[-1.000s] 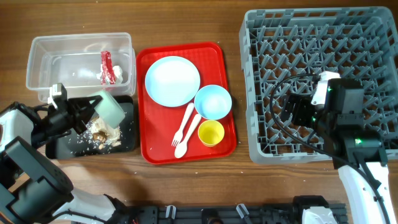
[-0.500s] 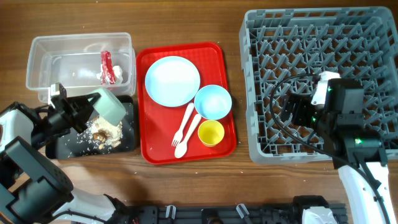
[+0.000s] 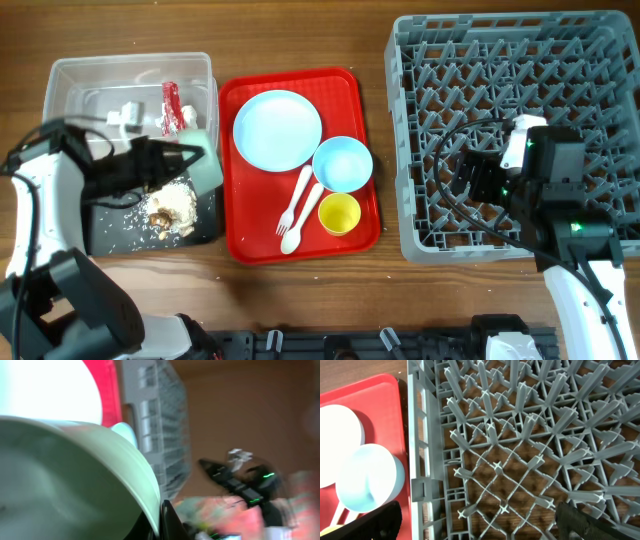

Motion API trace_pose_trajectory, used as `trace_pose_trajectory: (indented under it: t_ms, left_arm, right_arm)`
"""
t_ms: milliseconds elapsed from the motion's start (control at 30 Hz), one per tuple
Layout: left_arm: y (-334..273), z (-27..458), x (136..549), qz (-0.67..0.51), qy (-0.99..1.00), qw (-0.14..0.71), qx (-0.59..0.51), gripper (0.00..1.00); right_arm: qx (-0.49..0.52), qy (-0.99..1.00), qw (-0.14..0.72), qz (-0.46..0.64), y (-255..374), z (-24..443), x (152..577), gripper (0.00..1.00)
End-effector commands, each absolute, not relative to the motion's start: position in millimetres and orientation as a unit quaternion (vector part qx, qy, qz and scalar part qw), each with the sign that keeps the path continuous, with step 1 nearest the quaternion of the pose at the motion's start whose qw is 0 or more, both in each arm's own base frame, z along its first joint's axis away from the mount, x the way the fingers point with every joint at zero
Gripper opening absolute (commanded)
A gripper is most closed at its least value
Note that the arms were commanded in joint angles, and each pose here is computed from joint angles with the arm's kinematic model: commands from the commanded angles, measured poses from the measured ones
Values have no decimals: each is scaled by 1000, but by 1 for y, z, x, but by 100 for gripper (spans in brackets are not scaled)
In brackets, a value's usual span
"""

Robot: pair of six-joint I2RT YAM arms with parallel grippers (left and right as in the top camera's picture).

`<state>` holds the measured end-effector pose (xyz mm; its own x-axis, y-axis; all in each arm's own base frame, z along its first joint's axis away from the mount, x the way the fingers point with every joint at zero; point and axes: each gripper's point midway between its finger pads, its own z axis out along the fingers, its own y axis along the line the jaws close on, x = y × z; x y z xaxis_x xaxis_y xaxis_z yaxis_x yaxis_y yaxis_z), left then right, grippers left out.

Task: Sort waste into correct bins and load items into the dishwasher rack
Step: 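Tip the green bowl over the black tray to dump the rice, then set the empty green bowl back on the red tray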

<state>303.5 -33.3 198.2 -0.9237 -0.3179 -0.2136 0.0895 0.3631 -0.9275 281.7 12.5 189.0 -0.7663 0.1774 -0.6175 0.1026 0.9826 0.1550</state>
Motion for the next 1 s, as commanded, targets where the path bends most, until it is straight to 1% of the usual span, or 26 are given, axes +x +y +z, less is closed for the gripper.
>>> trace_pose_trajectory:
  t_ms: [0, 33, 100, 133, 200, 267, 367, 433, 500, 567, 600, 667, 733, 800, 867, 900, 967]
  left_arm:
    - [-49, 168, 309, -424, 896, 115, -61, 4]
    - [-61, 144, 309, -341, 935, 82, -53, 4]
    - [-74, 129, 306, -272, 960, 66, -27, 4]
    - [-81, 116, 304, -204, 977, 56, -21, 4]
    - [-98, 100, 299, -123, 991, 47, -5, 4]
    - [-122, 88, 294, -95, 995, 41, 7, 4]
    - [-152, 69, 288, -91, 995, 26, 35, 4]
    - [-159, 56, 281, -83, 995, 5, 46, 4]
    - [-158, 46, 279, -71, 997, -11, 28, 4]
    - [-157, 44, 279, -70, 997, -11, 28, 24]
    - [-158, 45, 280, -70, 997, -10, 28, 39]
    - [-160, 50, 284, -74, 997, -2, 28, 43]
    - [-167, 75, 297, -88, 995, 25, 31, 45]
    - [-186, 105, 303, -129, 990, 47, 43, 49]
    - [-200, 119, 295, -155, 985, 52, 60, 53]
    - [-207, 116, 285, -151, 985, 40, 74, 58]
    - [-221, 107, 263, -144, 984, 21, 106, 58]
  right_arm:
    - [68, 935, 343, 57, 14, 197, 285, 100]
    - [68, 935, 343, 56, 14, 197, 285, 100]
    - [68, 935, 343, 56, 14, 197, 285, 100]
    - [68, 935, 343, 57, 14, 197, 285, 100]
    - [68, 935, 342, 56, 14, 197, 285, 100]
    - [68, 935, 342, 56, 14, 197, 285, 100]
    - [68, 935, 342, 56, 14, 197, 285, 100]
    - [68, 935, 342, 56, 14, 197, 285, 100]
    - [68, 936, 341, 56, 14, 197, 285, 100]
    - [68, 936, 341, 56, 14, 197, 285, 100]
    - [68, 936, 341, 56, 14, 197, 285, 100]
    - [68, 936, 341, 56, 14, 197, 285, 100]
    - [68, 936, 341, 56, 14, 196, 284, 100]
    - [68, 936, 341, 56, 14, 196, 284, 100]
    - [69, 936, 340, 56, 14, 196, 284, 100]
    - [69, 936, 341, 56, 14, 196, 284, 100]
    - [69, 936, 341, 56, 14, 196, 284, 100]
